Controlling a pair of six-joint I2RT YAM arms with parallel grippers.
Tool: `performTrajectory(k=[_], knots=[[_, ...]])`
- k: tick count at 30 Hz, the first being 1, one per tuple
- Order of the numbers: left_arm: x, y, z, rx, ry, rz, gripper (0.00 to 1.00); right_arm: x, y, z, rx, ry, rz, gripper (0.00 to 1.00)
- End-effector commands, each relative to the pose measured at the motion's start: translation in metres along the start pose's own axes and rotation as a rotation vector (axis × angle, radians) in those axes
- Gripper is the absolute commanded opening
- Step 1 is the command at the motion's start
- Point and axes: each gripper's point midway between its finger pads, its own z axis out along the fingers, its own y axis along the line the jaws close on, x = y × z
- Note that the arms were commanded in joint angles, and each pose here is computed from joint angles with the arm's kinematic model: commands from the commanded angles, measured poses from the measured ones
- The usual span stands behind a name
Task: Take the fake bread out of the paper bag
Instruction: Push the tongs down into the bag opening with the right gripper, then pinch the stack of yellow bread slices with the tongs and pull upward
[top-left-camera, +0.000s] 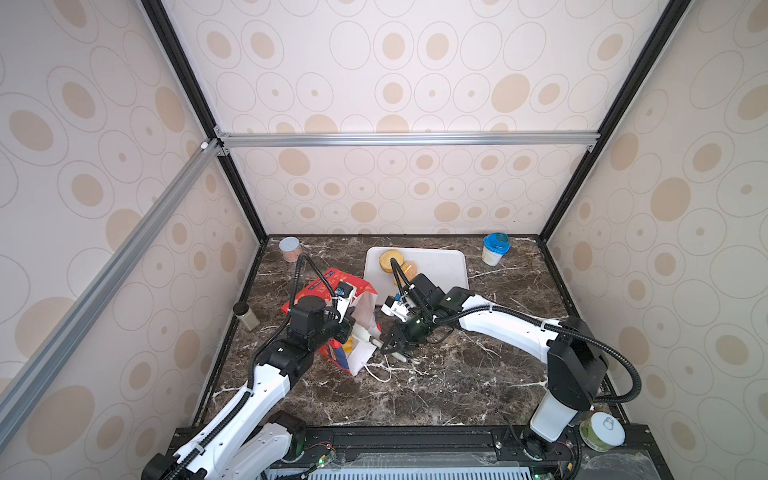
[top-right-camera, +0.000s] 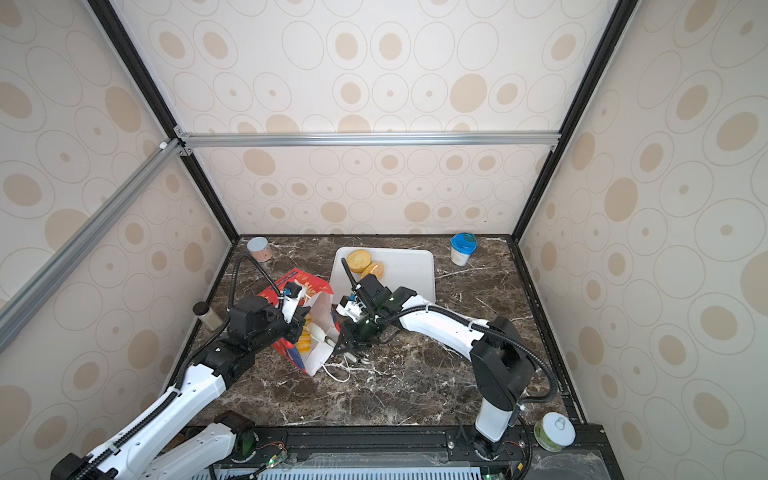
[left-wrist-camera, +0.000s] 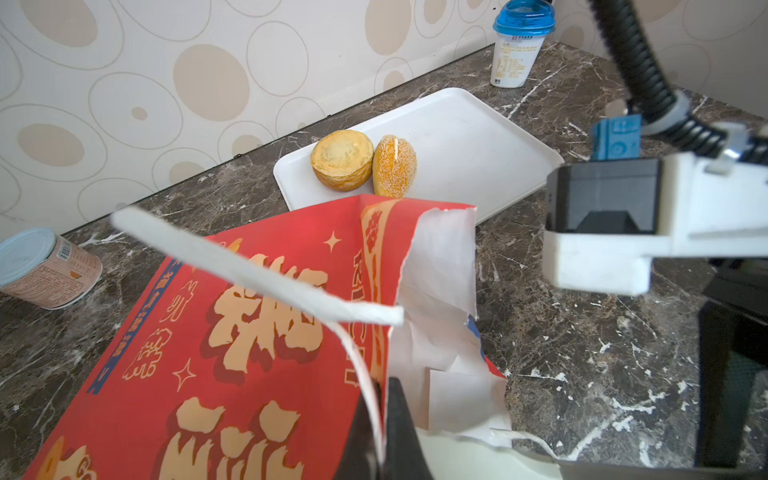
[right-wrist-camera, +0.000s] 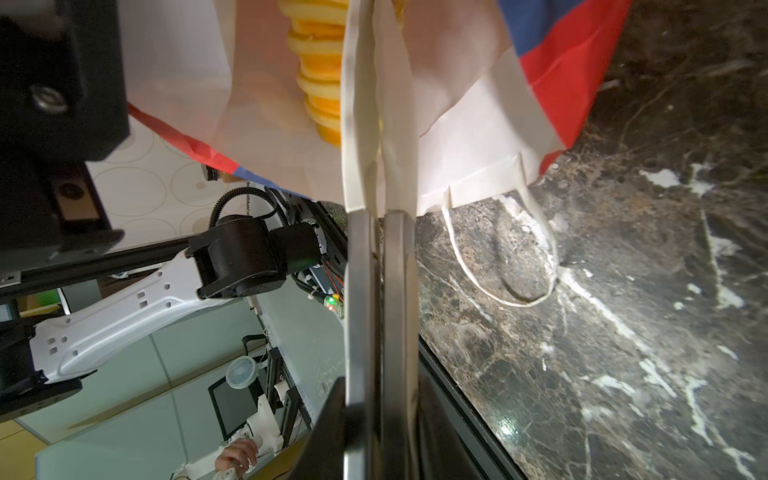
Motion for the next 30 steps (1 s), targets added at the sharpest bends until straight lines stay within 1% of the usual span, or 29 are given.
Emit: performTrajectory(k=[1,6,10,14,20,24,26,30], knots=[[-0.012,-0.003,-0.003,0.009,-0.045,-0.003,0.0,-0.003,0.004,-0.013,-0.006,-0.037,-0.05,0.0],[-0.013,0.007,0.004,-0.034,-0.025,-0.058,0.0,-0.006,-0.003,-0.015,-0.002,-0.031,-0.067,0.0],[-0.015,0.019,0.013,-0.092,0.014,-0.094,0.0,-0.004,0.004,-0.024,-0.001,-0.005,-0.113,0.0],[-0.028,0.034,0.018,-0.141,-0.003,-0.127,0.0,-0.002,0.003,-0.031,0.024,0.01,-0.145,0.0],[-0.039,0.042,0.029,-0.099,-0.031,-0.196,0.0,-0.004,-0.001,-0.038,0.06,0.015,-0.176,0.0],[-0.044,0.047,0.027,-0.101,-0.053,-0.203,0.0,-0.01,-0.014,-0.044,0.106,0.013,-0.178,0.0],[-0.042,0.047,0.025,-0.094,-0.056,-0.206,0.0,-0.02,-0.019,-0.047,0.115,-0.013,-0.176,0.0],[-0.034,0.048,0.024,-0.095,-0.046,-0.227,0.0,-0.035,-0.023,-0.04,0.122,-0.009,-0.181,0.0]])
